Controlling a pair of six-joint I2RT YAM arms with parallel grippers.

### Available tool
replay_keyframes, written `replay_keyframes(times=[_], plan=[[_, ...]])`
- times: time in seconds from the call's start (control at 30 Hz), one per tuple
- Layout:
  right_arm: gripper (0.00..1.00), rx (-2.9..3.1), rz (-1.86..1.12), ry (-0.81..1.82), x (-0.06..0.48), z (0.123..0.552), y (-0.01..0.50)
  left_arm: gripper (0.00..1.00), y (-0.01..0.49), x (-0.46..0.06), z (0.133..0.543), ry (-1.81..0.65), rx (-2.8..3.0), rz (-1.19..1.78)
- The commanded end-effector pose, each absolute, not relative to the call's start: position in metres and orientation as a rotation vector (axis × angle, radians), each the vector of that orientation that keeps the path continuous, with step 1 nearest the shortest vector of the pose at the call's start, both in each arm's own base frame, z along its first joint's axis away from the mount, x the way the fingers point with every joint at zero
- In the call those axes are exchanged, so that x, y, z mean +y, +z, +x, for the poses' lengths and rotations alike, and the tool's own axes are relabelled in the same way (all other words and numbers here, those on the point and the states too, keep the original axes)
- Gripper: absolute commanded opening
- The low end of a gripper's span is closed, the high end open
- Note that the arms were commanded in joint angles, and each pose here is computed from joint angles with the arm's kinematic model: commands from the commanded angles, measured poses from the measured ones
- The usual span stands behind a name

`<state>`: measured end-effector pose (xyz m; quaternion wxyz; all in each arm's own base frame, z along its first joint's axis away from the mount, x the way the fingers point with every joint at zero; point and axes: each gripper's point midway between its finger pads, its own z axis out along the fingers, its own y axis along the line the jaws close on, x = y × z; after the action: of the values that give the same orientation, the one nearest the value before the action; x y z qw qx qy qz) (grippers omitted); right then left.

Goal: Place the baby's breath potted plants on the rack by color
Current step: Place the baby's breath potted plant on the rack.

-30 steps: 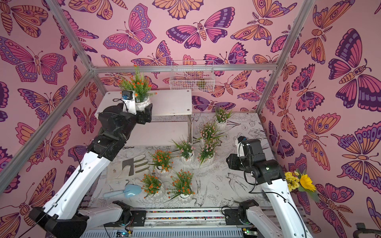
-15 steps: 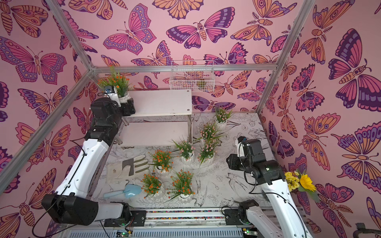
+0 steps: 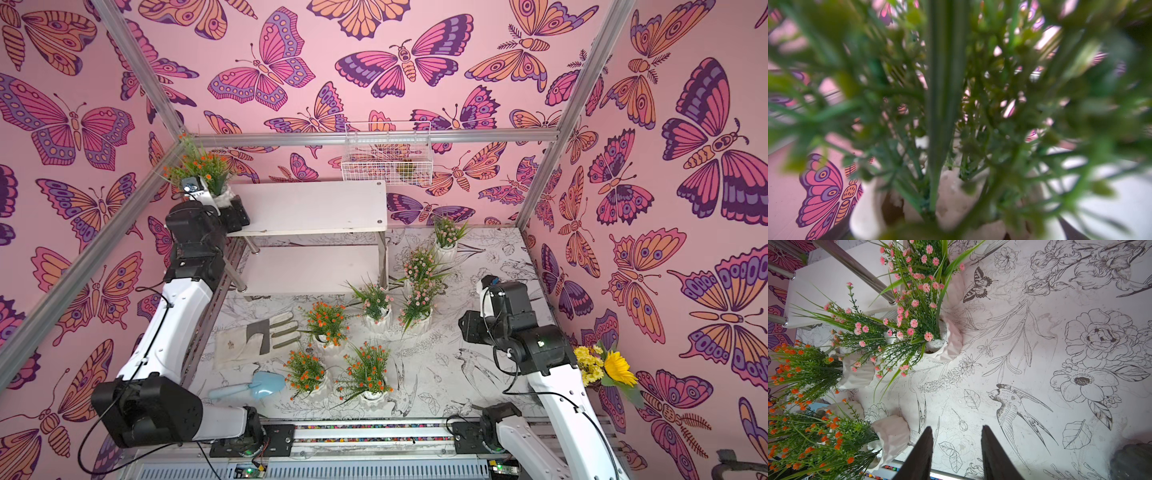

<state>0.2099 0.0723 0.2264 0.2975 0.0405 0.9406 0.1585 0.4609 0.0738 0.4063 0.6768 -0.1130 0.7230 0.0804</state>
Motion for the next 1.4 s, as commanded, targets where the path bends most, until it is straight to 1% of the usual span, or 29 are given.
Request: replay_keyframes(times=[0.0, 0.57, 0.67, 0.7, 0.73, 0.87, 0.9, 1.0, 1.17, 1.37], plan=[[0.4, 2.504, 0.108, 0.389, 0.068, 0.21, 0.224, 0.29, 0.44, 0.08, 0.464, 0.168, 1.479, -0.252], [0.41, 2.5, 0.103, 0.379, 0.067, 0.212, 0.224, 0.28, 0.42, 0.074, 0.488, 0.091, 1.509, -0.201], [0.41, 2.501, 0.102, 0.381, 0.067, 0.213, 0.224, 0.31, 0.418, 0.071, 0.491, 0.083, 1.515, -0.184], [0.41, 2.5, 0.101, 0.383, 0.068, 0.213, 0.225, 0.33, 0.417, 0.072, 0.491, 0.085, 1.517, -0.185], [0.41, 2.5, 0.102, 0.382, 0.068, 0.213, 0.225, 0.39, 0.415, 0.072, 0.491, 0.088, 1.52, -0.186], [0.43, 2.495, 0.102, 0.386, 0.068, 0.212, 0.226, 0.67, 0.41, 0.073, 0.49, 0.092, 1.528, -0.191], [0.43, 2.493, 0.101, 0.388, 0.068, 0.212, 0.227, 0.71, 0.409, 0.073, 0.49, 0.092, 1.53, -0.19], [0.43, 2.495, 0.101, 0.39, 0.068, 0.211, 0.227, 0.8, 0.407, 0.072, 0.49, 0.093, 1.533, -0.183], [0.44, 2.49, 0.096, 0.401, 0.069, 0.211, 0.228, 1.0, 0.404, 0.069, 0.491, 0.078, 1.544, -0.172], [0.45, 2.487, 0.089, 0.414, 0.071, 0.21, 0.229, 1.0, 0.412, 0.065, 0.482, 0.079, 1.529, -0.144]])
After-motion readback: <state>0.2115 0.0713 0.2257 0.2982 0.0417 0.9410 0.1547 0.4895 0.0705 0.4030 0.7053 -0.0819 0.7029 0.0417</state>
